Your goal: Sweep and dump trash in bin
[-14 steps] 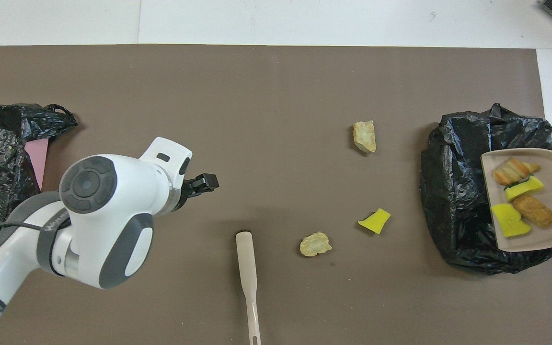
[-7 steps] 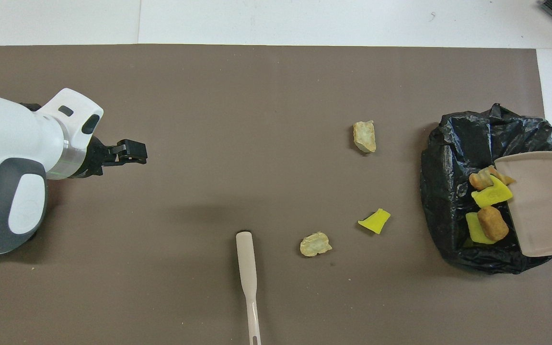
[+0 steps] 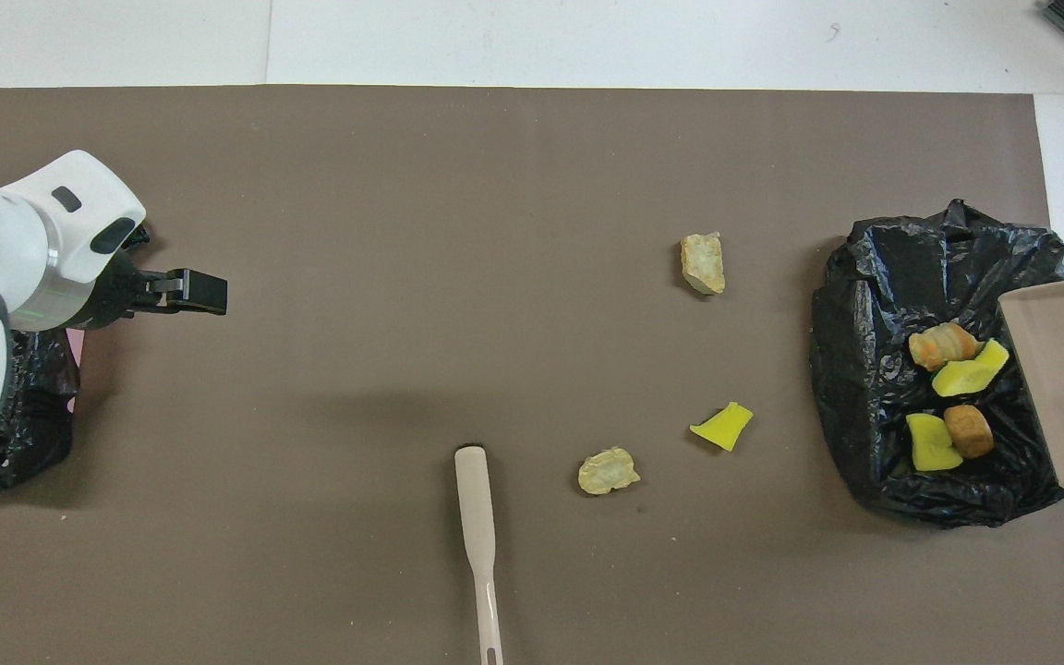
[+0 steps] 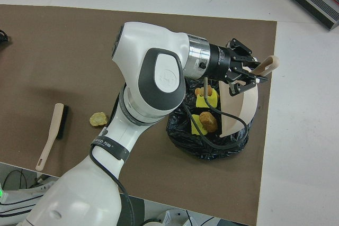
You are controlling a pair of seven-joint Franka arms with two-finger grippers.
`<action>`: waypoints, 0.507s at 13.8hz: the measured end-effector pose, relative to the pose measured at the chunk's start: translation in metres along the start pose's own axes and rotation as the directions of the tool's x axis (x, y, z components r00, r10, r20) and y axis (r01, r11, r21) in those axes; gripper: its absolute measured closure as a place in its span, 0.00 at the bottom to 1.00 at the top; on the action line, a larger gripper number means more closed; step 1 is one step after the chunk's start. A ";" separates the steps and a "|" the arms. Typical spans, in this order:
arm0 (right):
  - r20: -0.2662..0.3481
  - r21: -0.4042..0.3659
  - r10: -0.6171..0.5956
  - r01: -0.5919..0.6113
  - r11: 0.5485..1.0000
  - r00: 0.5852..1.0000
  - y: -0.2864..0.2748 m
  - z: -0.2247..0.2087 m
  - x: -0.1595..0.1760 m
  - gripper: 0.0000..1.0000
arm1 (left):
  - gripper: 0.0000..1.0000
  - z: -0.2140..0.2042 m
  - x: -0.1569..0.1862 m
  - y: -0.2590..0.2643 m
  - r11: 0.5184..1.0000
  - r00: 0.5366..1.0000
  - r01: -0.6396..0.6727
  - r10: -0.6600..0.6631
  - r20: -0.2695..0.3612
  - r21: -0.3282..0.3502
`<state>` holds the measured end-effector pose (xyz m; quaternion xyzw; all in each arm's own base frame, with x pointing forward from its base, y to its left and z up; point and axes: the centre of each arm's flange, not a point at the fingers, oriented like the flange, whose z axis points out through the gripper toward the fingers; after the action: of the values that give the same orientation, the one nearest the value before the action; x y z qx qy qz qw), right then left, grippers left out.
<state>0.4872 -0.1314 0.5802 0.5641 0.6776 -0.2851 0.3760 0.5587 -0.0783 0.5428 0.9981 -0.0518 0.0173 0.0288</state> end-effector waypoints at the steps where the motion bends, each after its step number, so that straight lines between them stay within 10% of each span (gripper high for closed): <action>1: 0.004 -0.007 -0.007 0.007 1.000 1.000 0.006 -0.012 0.002 0.69 | 0.00 -0.007 -0.001 -0.010 1.000 1.000 -0.015 0.015 0.010 0.000; 7: -0.152 -0.027 0.111 -0.117 0.993 0.982 0.067 -0.086 0.035 0.69 | 0.00 -0.076 -0.017 -0.015 0.998 0.998 -0.058 0.058 0.006 0.036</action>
<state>0.5335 -0.0288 0.6018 0.6149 0.6756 -0.2076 0.3497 0.5411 -0.0568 0.6171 0.9966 -0.0803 0.0166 0.0104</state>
